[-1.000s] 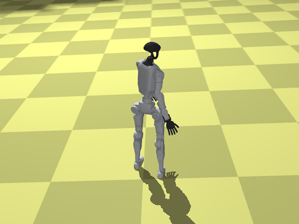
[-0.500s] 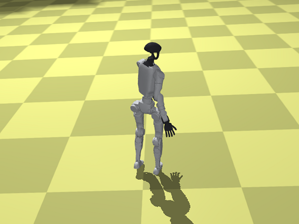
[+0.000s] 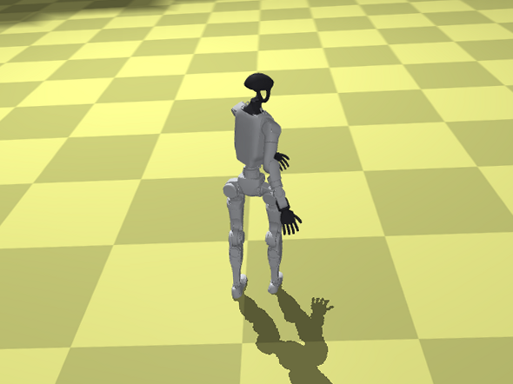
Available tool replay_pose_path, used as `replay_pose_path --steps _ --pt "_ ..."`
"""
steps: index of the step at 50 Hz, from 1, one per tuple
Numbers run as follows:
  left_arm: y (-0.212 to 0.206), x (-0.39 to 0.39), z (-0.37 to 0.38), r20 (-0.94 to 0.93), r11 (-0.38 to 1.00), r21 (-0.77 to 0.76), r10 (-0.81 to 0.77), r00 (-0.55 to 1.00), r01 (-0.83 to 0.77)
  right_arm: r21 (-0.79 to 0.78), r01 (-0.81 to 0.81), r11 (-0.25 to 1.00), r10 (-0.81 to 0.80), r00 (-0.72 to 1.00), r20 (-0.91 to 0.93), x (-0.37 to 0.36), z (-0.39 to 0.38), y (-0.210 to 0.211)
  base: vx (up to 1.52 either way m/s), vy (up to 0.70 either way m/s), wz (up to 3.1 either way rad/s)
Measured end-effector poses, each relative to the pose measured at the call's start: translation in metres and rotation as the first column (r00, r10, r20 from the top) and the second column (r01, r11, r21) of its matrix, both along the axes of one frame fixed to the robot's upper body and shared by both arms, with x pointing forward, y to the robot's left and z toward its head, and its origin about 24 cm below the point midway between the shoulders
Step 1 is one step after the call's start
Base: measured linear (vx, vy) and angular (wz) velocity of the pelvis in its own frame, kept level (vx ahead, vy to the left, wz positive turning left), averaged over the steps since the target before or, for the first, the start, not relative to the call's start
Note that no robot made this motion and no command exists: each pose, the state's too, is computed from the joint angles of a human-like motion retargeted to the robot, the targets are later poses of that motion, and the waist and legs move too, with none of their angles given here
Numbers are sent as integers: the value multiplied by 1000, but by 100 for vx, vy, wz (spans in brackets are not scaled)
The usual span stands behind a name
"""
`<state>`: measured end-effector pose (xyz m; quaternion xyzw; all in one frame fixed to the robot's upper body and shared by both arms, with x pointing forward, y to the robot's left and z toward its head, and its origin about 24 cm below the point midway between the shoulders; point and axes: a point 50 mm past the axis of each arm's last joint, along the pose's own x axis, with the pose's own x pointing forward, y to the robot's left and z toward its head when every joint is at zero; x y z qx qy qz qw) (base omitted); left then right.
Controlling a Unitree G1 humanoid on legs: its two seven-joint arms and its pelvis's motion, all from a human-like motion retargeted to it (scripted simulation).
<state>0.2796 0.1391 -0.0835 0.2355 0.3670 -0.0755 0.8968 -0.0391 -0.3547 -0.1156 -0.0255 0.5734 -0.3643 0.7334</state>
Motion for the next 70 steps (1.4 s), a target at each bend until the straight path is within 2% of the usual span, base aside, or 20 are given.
replay_pose_path --steps 7,20,27,37,53,62,70 --pt "-7 4 4 12 999 -6 -35 999 35 12 62 998 -62 998 -5 -5 -2 2 28 3 -10" --pt "-1 -1 -1 -18 992 42 -118 993 118 10 -20 1000 20 1000 22 18 0 -5 22 11 -15" --pt "1 -3 -3 -29 991 64 -119 992 121 -16 36 999 -35 997 66 20 1 -5 20 11 21" --pt "-6 -15 -11 -49 993 21 -116 992 117 -30 75 997 -75 997 7 -3 5 -10 26 1 -4" --pt "5 -12 -9 -34 987 64 -146 989 147 -21 -31 999 32 999 3 16 3 -10 21 8 -20" --pt "4 -6 -5 -36 985 98 -142 989 145 -23 32 999 -31 999 37 11 3 -8 23 13 37" --pt "-12 1 1 -5 981 56 -185 983 185 -19 71 997 -71 997 -20 -10 5 -10 30 4 17"
